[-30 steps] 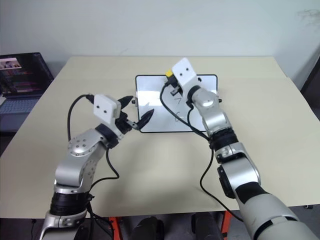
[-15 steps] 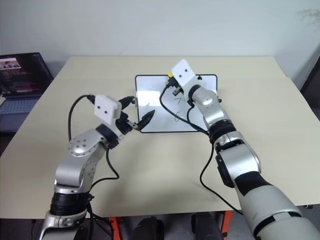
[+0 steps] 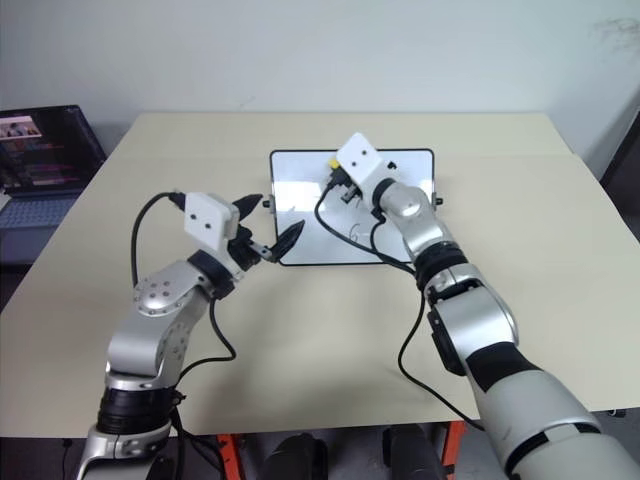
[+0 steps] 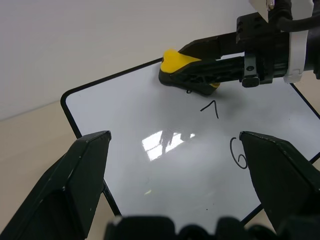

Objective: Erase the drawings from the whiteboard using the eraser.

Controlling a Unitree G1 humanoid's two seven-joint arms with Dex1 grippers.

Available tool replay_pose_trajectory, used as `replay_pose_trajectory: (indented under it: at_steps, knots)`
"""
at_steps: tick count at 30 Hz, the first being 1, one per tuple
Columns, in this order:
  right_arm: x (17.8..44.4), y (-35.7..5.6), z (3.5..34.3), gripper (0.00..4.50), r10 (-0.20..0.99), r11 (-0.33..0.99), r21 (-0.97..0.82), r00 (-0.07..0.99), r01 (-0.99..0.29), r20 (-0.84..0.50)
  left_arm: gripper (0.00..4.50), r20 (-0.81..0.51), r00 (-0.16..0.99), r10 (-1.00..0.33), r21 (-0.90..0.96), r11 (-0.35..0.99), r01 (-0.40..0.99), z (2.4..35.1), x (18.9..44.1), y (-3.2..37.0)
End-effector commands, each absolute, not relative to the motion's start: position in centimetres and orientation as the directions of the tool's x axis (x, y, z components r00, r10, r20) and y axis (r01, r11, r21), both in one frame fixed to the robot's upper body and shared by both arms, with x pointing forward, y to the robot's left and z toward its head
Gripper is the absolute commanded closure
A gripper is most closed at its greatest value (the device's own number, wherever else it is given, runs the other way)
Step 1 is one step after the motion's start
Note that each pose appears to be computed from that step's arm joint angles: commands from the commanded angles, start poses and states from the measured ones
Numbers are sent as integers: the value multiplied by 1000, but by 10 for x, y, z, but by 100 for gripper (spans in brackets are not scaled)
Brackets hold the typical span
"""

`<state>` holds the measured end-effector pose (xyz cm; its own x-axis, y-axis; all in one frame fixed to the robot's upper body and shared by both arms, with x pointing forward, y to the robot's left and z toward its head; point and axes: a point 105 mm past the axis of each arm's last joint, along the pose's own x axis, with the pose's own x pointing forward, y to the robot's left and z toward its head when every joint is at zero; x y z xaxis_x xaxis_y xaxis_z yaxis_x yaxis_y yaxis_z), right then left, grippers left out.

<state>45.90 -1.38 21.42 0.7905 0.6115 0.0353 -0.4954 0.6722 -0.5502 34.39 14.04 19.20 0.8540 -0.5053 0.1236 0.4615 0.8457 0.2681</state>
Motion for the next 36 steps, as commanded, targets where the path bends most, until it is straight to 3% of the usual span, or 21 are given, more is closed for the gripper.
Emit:
replay_pose_trajectory:
  at_steps: [1, 4, 18, 24, 36]
  knots:
    - [453, -5, 230, 340, 646, 655, -573, 758, -492, 88, 0, 181, 847, -501, 297, 848, 438, 208, 339, 143]
    - [451, -4, 228, 340, 653, 652, -572, 752, -498, 89, 0, 182, 846, -500, 297, 849, 438, 208, 339, 142]
    - [461, -37, 273, 340, 565, 728, -577, 800, -370, 200, 0, 183, 830, -527, 293, 835, 466, 210, 344, 133]
    - [470, -50, 267, 340, 506, 737, -598, 844, -315, 179, 0, 185, 827, -532, 293, 833, 470, 211, 343, 131]
    - [470, -43, 250, 340, 514, 724, -600, 846, -340, 140, 0, 184, 840, -511, 299, 843, 448, 211, 337, 138]
